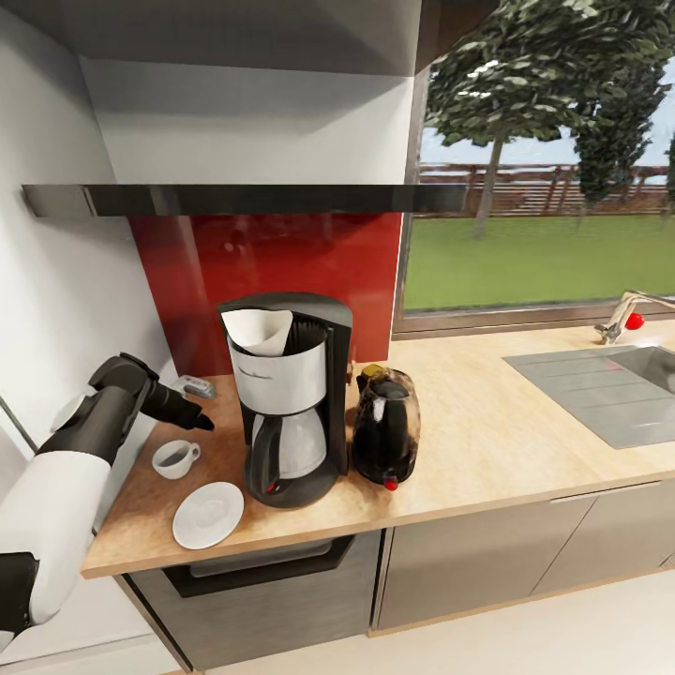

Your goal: Set up a coffee station on the kitchen countertop: keep the coffee maker on the countertop, move the bottle of coffee from the kitchen shelf to the counter next to the coffee maker, place a paper coffee filter on top of the coffee maker, put the saucer next to the coffee maker with the coffee cup on the saucer, and place the electric kettle next to the coffee maker.

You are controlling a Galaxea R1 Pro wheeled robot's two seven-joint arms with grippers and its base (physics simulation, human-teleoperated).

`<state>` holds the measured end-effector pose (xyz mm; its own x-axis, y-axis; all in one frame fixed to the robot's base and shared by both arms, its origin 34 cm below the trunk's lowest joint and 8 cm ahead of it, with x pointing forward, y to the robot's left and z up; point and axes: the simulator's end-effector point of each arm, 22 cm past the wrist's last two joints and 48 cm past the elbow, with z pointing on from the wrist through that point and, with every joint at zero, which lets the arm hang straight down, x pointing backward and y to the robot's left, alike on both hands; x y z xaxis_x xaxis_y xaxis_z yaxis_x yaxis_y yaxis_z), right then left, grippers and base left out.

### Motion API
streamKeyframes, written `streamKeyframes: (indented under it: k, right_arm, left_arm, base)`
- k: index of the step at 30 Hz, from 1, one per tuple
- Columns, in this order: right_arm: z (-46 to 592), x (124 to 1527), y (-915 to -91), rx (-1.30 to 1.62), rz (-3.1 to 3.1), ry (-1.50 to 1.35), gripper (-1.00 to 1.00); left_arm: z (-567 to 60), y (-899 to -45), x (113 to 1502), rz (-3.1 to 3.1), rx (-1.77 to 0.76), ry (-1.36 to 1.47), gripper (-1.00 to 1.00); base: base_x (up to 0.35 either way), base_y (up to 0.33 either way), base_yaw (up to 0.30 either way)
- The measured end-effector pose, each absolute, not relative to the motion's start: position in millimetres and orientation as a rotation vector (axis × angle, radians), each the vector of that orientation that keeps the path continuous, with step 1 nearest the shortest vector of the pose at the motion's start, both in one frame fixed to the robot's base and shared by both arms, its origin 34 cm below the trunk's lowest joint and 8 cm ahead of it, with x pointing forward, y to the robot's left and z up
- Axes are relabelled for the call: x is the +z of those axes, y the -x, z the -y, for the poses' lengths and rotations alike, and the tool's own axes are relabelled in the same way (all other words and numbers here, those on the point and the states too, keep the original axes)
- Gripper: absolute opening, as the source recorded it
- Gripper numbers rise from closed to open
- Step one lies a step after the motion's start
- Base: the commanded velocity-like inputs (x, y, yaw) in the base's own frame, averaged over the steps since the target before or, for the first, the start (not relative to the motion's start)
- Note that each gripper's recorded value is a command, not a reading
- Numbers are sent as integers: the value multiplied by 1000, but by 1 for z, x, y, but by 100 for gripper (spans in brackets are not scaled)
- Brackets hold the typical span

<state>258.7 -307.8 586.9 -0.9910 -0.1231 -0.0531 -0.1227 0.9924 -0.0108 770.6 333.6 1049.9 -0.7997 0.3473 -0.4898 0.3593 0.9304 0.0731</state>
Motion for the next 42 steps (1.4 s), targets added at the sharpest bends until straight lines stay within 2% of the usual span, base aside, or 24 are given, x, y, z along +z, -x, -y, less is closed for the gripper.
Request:
streamKeyframes:
  k: [42]
  right_arm:
    - [304, 587, -258, -5, -3082, 192, 100]
  left_arm:
    - [-334, -739, 993, -2696, -58, -532, 100]
  base:
    - [0, 0, 0]
